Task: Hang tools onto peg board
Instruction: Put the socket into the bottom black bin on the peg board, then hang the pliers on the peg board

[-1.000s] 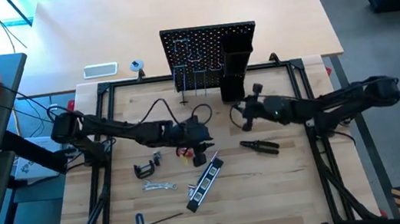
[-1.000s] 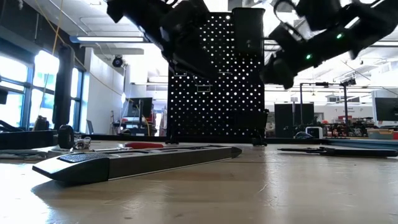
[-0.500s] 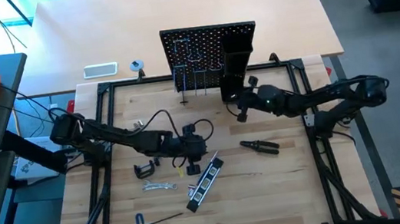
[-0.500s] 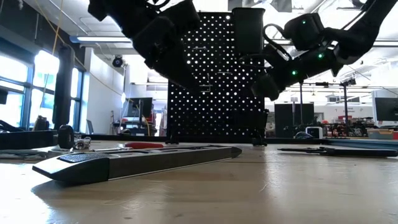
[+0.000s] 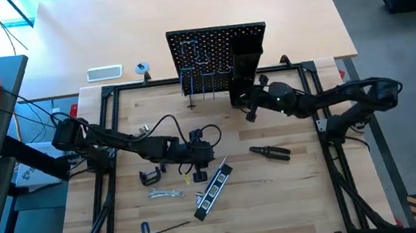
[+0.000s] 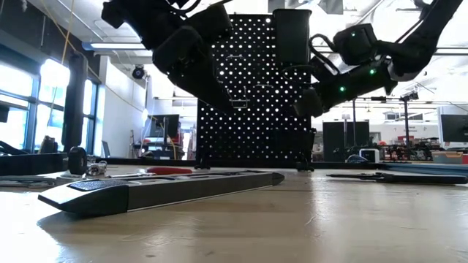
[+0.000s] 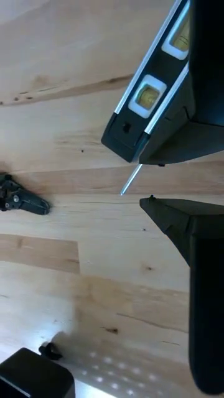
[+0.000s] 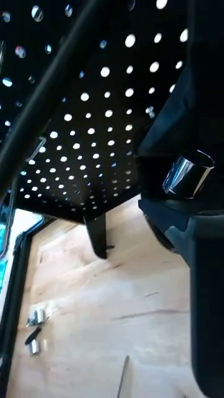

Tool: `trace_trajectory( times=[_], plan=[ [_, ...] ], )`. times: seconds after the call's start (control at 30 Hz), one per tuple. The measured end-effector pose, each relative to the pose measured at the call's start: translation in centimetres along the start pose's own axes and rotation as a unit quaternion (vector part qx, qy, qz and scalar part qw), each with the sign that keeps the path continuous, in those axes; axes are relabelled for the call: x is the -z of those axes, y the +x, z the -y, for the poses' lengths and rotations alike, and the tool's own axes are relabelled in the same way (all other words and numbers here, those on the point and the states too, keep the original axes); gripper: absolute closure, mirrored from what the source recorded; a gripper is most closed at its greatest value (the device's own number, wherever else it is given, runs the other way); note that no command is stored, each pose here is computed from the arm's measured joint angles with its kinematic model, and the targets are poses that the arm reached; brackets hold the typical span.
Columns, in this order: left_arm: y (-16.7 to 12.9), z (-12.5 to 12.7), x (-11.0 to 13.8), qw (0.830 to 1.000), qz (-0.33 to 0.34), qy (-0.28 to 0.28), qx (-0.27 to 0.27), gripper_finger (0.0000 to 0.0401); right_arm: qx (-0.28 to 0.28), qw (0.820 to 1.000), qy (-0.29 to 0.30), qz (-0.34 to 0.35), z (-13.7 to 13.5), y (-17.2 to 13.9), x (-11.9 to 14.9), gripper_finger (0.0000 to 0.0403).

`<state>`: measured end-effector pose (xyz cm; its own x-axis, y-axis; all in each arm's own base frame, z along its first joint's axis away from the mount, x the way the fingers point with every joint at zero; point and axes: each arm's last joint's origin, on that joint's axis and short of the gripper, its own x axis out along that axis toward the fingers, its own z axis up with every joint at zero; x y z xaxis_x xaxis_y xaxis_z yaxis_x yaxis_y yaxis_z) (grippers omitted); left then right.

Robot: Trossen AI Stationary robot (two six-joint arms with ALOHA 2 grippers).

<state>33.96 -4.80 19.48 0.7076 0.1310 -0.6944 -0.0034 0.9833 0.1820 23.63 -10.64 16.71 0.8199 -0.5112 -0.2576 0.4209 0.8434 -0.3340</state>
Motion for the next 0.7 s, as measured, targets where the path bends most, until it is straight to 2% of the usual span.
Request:
trace_trajectory(
  times=[0.5,0.7],
  plan=[
    [-0.1,0.6,0.0,1.0,-0.001,-0.003,0.022,0.0311,0.02,1.0,0.011,0.009,0.0,0.3,0.0,0.0213],
    [-0.4,1.8,0.1,0.998,-0.001,-0.044,0.041,0.0311,-0.037,0.999,0.002,0.027,-1.2,0.1,-0.4,0.0211]
  ],
)
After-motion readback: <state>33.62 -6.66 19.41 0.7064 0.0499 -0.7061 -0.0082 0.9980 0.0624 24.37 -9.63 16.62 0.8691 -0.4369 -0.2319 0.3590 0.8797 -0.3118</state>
